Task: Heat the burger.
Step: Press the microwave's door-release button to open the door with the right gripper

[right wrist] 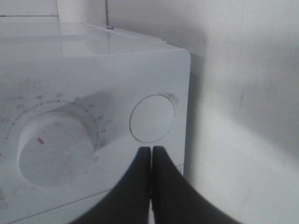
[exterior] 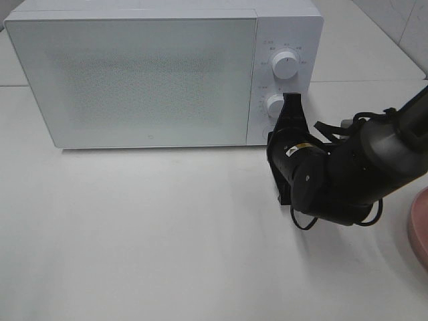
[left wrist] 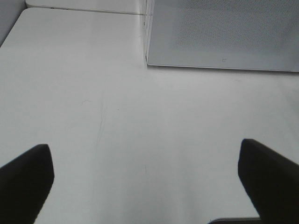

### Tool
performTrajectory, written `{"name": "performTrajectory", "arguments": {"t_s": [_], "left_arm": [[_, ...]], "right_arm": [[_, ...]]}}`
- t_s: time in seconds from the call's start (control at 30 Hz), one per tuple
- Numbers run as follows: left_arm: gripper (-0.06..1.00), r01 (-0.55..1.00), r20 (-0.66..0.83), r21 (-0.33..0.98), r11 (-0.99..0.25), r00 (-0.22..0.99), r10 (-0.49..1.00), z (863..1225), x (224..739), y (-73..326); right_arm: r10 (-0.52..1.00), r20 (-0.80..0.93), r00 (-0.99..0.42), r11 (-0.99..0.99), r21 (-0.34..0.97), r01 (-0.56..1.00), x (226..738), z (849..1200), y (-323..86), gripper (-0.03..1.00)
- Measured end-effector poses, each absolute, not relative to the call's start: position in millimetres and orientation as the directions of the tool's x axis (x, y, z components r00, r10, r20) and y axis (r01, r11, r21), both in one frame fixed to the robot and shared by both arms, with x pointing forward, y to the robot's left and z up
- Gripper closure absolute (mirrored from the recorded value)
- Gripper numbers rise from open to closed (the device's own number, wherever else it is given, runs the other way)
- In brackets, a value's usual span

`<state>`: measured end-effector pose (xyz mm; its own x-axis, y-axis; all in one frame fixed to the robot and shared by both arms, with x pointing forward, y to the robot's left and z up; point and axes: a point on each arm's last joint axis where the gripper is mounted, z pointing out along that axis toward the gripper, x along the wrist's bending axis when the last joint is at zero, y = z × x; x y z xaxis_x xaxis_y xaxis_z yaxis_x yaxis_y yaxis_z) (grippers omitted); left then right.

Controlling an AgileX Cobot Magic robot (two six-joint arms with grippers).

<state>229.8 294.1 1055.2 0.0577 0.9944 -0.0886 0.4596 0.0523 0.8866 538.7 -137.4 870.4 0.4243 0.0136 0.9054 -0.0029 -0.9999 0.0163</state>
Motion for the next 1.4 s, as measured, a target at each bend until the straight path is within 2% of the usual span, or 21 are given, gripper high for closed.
{"name": "performTrajectory", "arguments": {"t_s": [0.57,1.4], "left_arm": [[-0.05,0.460,-0.089,0.887,0.052,0.058,0.994,1055,230,294],[-0.05,0.460,-0.089,0.887,0.052,0.058,0.994,1055,230,294]], "right_arm": [[-0.013,0.903,0.430,-0.999,0.002,-0.036,564,850,-135,0.95],[-0.034,0.920,0.391,-0.997,-0.006,-0.073,574,852,-134,0.95]]}}
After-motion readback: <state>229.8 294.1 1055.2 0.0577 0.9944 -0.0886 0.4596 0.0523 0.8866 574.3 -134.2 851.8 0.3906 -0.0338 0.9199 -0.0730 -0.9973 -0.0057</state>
